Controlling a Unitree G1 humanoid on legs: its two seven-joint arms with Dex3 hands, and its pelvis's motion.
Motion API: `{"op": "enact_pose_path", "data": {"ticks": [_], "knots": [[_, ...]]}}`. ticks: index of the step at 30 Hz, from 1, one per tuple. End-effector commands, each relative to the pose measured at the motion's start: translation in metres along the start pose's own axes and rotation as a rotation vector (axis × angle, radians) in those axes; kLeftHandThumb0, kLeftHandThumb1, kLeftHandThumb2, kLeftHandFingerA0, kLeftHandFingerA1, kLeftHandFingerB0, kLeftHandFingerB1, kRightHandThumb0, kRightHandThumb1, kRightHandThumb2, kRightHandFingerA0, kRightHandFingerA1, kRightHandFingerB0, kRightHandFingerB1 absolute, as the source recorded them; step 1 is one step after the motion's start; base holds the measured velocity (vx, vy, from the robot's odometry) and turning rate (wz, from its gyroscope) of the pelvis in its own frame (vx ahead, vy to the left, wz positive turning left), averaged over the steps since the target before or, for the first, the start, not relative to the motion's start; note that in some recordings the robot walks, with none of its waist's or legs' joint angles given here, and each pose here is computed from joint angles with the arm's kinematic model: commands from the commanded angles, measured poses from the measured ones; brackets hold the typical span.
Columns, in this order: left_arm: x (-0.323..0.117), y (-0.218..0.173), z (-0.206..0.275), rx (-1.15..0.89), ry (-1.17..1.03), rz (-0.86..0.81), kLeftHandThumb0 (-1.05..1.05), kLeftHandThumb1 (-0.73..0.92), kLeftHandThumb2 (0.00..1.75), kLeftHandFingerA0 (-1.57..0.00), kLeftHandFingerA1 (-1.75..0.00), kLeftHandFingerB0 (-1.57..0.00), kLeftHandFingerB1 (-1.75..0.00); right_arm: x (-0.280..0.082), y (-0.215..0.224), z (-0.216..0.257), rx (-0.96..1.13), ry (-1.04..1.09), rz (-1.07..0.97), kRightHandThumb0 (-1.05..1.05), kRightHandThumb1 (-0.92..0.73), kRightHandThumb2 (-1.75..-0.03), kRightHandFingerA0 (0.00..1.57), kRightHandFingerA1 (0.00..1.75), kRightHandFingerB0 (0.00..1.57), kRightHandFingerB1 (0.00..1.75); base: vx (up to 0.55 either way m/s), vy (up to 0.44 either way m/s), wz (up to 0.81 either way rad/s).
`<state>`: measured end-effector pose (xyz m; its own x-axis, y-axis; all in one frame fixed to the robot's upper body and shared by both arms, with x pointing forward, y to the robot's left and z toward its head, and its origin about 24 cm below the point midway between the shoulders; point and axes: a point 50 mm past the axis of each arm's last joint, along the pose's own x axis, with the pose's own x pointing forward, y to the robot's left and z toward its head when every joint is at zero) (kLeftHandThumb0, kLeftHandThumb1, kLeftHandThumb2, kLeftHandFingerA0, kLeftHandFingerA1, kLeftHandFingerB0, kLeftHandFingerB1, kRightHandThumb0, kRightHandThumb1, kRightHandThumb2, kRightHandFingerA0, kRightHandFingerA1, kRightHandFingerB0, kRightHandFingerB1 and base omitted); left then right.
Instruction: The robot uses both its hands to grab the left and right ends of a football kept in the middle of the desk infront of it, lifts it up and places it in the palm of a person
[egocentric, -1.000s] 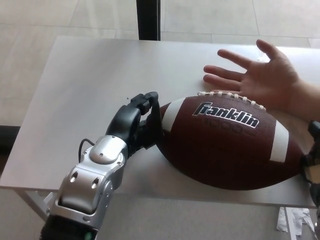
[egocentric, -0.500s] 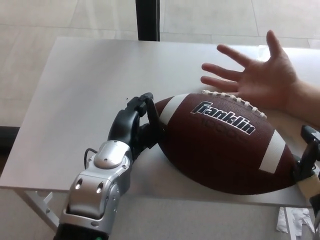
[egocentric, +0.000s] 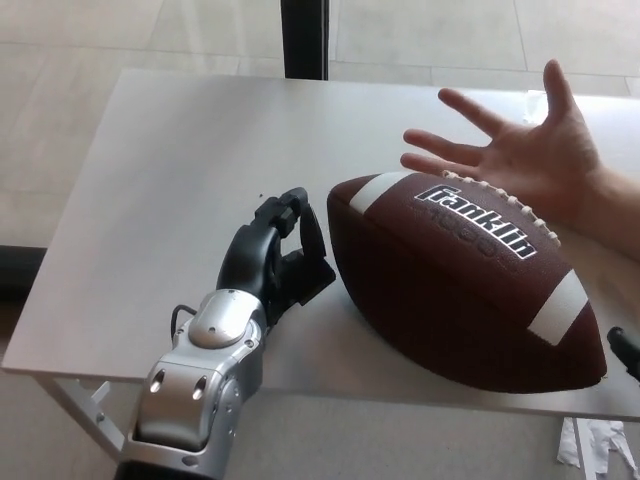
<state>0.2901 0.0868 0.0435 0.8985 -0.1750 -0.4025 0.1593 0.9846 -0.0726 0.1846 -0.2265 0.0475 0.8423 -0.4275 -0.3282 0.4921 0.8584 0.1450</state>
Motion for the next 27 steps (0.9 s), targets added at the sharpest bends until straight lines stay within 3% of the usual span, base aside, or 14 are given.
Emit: {"op": "enact_pose_path", "data": {"ticks": [1,3,4,5,11,12,13,14,17,18,19,21,26,27], "knots": [[-0.004,0.011,-0.018,0.012,0.052,0.049,-0.83,0.79,1.25,-0.06,-0.51,-0.02,-0.27,-0.015,-0.007,0.005,0.134,0.085,-0.016,-0.91,-0.92,-0.72,0.60,0.44,0.40,0.33,0.00,0.000,0.00],[-0.004,0.010,-0.017,0.010,0.044,0.052,-0.83,0.79,1.25,-0.06,-0.51,-0.03,-0.27,-0.019,-0.007,0.007,0.147,0.078,-0.025,-0.88,-0.92,-0.70,0.58,0.43,0.41,0.33,0.00,0.000,0.00],[-0.004,0.011,-0.018,0.009,0.043,0.053,-0.83,0.79,1.25,-0.06,-0.51,-0.02,-0.27,-0.022,-0.008,0.007,0.148,0.082,-0.024,-0.86,-0.73,-1.11,0.51,0.55,0.34,0.46,0.00,0.000,0.00],[-0.004,0.010,-0.017,0.007,0.042,0.056,-0.86,0.81,1.25,-0.06,-0.51,0.00,-0.27,-0.024,-0.008,0.008,0.146,0.082,-0.023,-0.89,-0.92,-0.71,0.58,0.42,0.41,0.33,0.00,0.000,0.00],[-0.003,0.014,-0.018,0.013,0.042,0.060,-0.88,0.81,1.26,-0.08,-0.53,0.00,-0.28,-0.048,0.004,-0.003,0.130,0.138,0.023,-0.83,-0.92,-0.69,0.60,0.43,0.44,0.33,0.00,0.000,0.00],[-0.002,0.014,-0.017,0.014,0.041,0.061,-0.86,0.80,1.25,-0.09,-0.53,-0.01,-0.30,-0.053,0.009,-0.007,0.119,0.152,0.034,-0.80,-0.73,-1.07,0.49,0.55,0.39,0.48,0.00,0.000,0.00],[-0.002,0.014,-0.017,0.016,0.039,0.060,-0.88,0.82,1.26,-0.07,-0.52,0.00,-0.28,-0.058,0.012,-0.010,0.106,0.166,0.053,-0.88,-0.78,-0.82,0.52,0.46,0.39,0.38,0.00,0.000,0.00],[-0.002,0.014,-0.017,0.016,0.038,0.059,-0.88,0.81,1.26,-0.06,-0.52,-0.01,-0.28,-0.062,0.015,-0.013,0.097,0.178,0.064,-0.82,-0.92,-0.68,0.52,0.40,0.43,0.33,0.00,0.000,0.00],[-0.001,0.013,-0.017,0.021,0.038,0.057,-0.90,0.84,1.28,-0.15,-0.56,-0.02,-0.29,-0.069,0.021,-0.027,0.058,0.221,0.085,-0.92,-0.80,-0.80,0.43,0.42,0.40,0.37,0.00,0.000,0.00],[0.000,0.013,-0.016,0.020,0.037,0.056,-0.90,0.84,1.28,-0.15,-0.56,-0.02,-0.29,-0.069,0.022,-0.029,0.047,0.221,0.085,-0.92,-0.80,-0.80,0.43,0.42,0.40,0.37,0.00,0.000,0.00],[0.000,0.013,-0.016,0.021,0.036,0.057,-0.90,0.84,1.28,-0.16,-0.57,-0.04,-0.30,-0.067,0.022,-0.032,0.035,0.223,0.079,-0.85,-0.92,-0.68,0.46,0.38,0.41,0.33,0.00,0.000,0.00],[0.000,0.011,-0.015,0.018,0.033,0.057,-0.90,0.84,1.28,-0.17,-0.57,-0.05,-0.31,-0.060,0.022,-0.039,0.024,0.234,0.056,-0.86,-0.91,-0.68,0.47,0.38,0.41,0.33,0.00,0.000,0.00],[0.000,0.006,-0.017,-0.008,0.037,0.065,-0.90,0.84,1.28,-0.16,-0.57,0.00,-0.28,-0.020,0.034,-0.020,-0.086,0.132,0.077,-0.90,-0.92,-0.69,0.52,0.38,0.41,0.33,0.00,0.000,0.00],[0.000,0.003,-0.018,-0.010,0.039,0.065,-0.90,0.84,1.28,-0.18,-0.57,0.00,-0.27,-0.007,0.036,-0.009,-0.114,0.093,0.098,-0.97,-0.80,-0.82,0.47,0.42,0.38,0.37,0.00,0.000,0.00]]}}
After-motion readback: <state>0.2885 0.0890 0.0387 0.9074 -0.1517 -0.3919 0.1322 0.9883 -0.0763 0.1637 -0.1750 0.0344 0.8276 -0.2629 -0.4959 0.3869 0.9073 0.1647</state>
